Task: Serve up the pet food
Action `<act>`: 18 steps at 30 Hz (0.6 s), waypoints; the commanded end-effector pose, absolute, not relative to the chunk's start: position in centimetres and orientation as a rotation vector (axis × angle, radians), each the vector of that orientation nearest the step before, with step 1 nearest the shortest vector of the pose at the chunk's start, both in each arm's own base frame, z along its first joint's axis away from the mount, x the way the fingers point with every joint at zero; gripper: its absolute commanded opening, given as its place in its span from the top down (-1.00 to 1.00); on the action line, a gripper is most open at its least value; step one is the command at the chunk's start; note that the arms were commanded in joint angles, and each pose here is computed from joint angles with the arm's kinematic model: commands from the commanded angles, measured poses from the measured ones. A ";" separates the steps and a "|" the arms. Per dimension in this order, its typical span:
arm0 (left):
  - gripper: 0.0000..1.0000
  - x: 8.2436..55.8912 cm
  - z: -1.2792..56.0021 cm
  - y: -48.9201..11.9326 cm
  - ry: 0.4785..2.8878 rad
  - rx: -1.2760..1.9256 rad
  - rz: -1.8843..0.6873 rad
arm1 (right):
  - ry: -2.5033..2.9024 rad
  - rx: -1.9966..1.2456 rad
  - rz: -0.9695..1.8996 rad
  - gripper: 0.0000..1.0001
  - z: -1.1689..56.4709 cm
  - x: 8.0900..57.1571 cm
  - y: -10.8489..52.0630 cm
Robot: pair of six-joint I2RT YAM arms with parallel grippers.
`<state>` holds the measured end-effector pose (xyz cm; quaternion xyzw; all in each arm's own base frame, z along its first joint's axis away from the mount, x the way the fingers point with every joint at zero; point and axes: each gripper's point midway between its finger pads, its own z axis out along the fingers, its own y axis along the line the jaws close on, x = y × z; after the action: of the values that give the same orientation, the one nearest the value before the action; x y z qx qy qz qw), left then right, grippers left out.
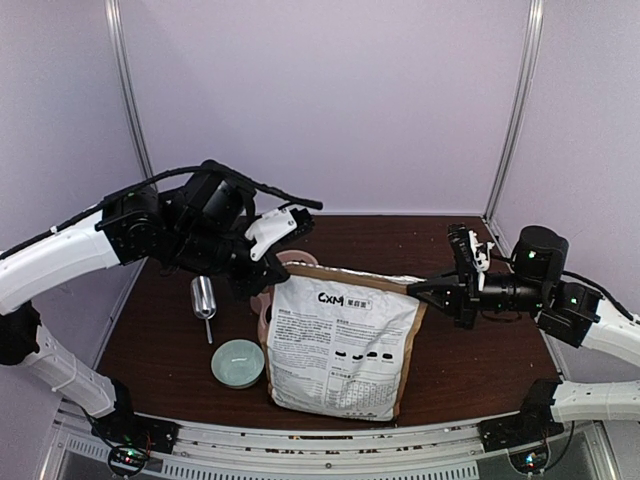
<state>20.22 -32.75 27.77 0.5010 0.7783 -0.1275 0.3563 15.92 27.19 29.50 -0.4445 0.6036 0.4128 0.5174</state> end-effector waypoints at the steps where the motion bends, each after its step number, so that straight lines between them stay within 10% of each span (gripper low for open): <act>1: 1.00 23.9 26.1 -24.5 2.166 1.151 0.076 | 1.366 -1.041 0.976 1.00 32.0 15.4 26.2; 9: 0.50 24.1 26.8 -23.2 2.166 1.089 0.086 | 1.369 -1.036 0.966 0.95 32.2 15.3 26.0; 13: -0.22 23.5 28.2 -23.6 2.141 1.048 -0.003 | 1.374 -1.062 0.995 0.20 32.9 14.7 26.1; 18: -0.59 23.0 31.5 -24.4 2.055 0.950 -0.171 | 1.378 -1.111 1.019 -0.25 34.2 13.6 26.0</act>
<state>23.30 -24.11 28.61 0.4105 0.8317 -0.0238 0.3731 14.67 26.24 32.26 -0.4518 0.5874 0.4161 0.5269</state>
